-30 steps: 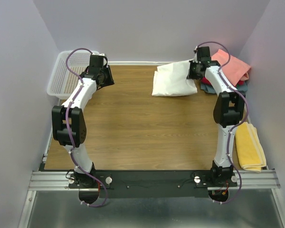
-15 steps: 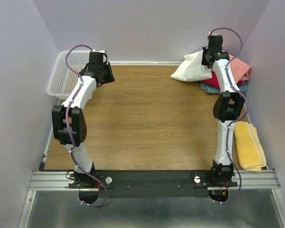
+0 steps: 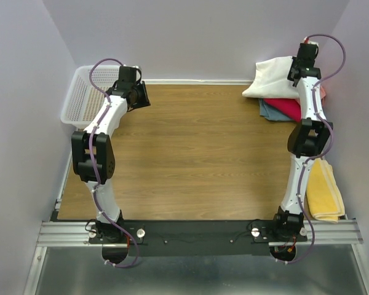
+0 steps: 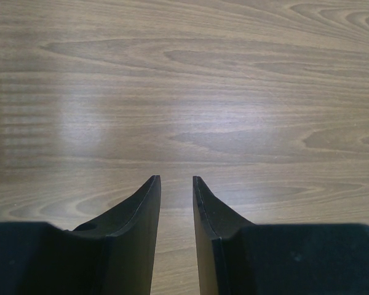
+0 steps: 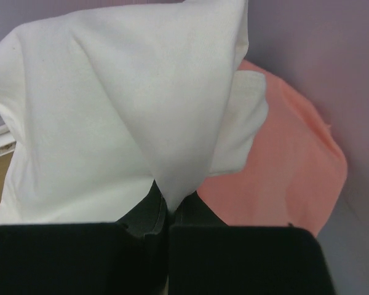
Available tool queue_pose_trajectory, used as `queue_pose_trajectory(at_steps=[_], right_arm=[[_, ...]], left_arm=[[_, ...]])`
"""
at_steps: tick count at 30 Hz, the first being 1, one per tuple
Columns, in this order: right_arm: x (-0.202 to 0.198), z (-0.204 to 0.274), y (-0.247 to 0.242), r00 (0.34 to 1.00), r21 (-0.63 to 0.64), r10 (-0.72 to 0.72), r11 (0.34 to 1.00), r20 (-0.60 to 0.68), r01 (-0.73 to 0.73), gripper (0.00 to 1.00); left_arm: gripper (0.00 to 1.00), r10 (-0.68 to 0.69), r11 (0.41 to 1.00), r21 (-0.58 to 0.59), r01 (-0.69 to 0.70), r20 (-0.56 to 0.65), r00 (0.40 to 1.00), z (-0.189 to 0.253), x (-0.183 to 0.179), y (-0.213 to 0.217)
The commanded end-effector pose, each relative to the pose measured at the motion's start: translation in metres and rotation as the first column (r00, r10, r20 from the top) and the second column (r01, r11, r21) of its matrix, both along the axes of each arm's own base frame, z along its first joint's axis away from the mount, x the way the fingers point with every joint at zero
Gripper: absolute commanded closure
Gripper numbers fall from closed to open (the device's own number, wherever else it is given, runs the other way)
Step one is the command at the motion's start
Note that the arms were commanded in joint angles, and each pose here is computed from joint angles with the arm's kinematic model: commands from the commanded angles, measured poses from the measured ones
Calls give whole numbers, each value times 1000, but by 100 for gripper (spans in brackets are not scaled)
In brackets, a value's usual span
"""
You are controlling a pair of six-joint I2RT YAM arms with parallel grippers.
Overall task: Fold and stack the t-shirts
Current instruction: Neatly place the folded tshirt to the corner
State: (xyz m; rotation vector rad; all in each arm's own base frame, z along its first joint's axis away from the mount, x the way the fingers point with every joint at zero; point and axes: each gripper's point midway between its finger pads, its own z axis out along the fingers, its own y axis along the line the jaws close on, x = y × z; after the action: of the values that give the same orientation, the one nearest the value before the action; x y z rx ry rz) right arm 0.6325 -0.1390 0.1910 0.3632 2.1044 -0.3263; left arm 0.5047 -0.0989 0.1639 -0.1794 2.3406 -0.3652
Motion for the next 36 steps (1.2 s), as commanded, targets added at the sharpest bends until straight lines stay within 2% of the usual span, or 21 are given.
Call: queue_pose_trajectory(at_steps=[1,8,14,19,21,22,23,25,26,29,33,36], right_arm=[[-10,94,-51,959,-87,-172,977,226,195,99],[-24,115,-78,909,-93,-291,939,297,331,99],[-34,111,-107,888,-116,-352,910,295,399,99],[-30,65,-111,924,-106,-323,931,206,349,99],[-28,45,-107,936,-91,-309,941,167,327,91],[-27,37,-104,940,-79,-304,945,154,318,79],[-28,25,-103,945,-71,-300,948,129,311,55],[-31,17,-102,943,-63,-313,945,109,321,40],[-32,14,-101,943,-56,-318,944,102,324,26],[-38,26,-102,933,-45,-341,936,118,348,21],[-48,52,-96,920,-25,-359,930,158,367,21],[-50,77,-77,927,-23,-322,943,191,332,21]], left_arm=[[64,-23,1000,-18,23,12,1000,7,5,-11],[64,-16,1000,-14,17,10,1000,5,5,-13],[64,-11,1000,-13,11,6,1000,4,4,-15],[64,-11,1000,-11,11,13,1000,7,6,-16],[65,-13,1000,-11,13,11,1000,8,6,-17],[65,-16,1000,-11,16,11,1000,8,6,-18],[64,-17,1000,-11,17,11,1000,8,6,-19],[64,-18,1000,-8,18,9,1000,7,5,-20],[65,-18,1000,-8,18,10,1000,8,5,-20],[65,-21,1000,-4,21,2,1000,4,3,-21],[65,-27,1000,-2,27,-1,1000,0,0,-23],[65,-31,1000,-4,31,5,1000,0,0,-26]])
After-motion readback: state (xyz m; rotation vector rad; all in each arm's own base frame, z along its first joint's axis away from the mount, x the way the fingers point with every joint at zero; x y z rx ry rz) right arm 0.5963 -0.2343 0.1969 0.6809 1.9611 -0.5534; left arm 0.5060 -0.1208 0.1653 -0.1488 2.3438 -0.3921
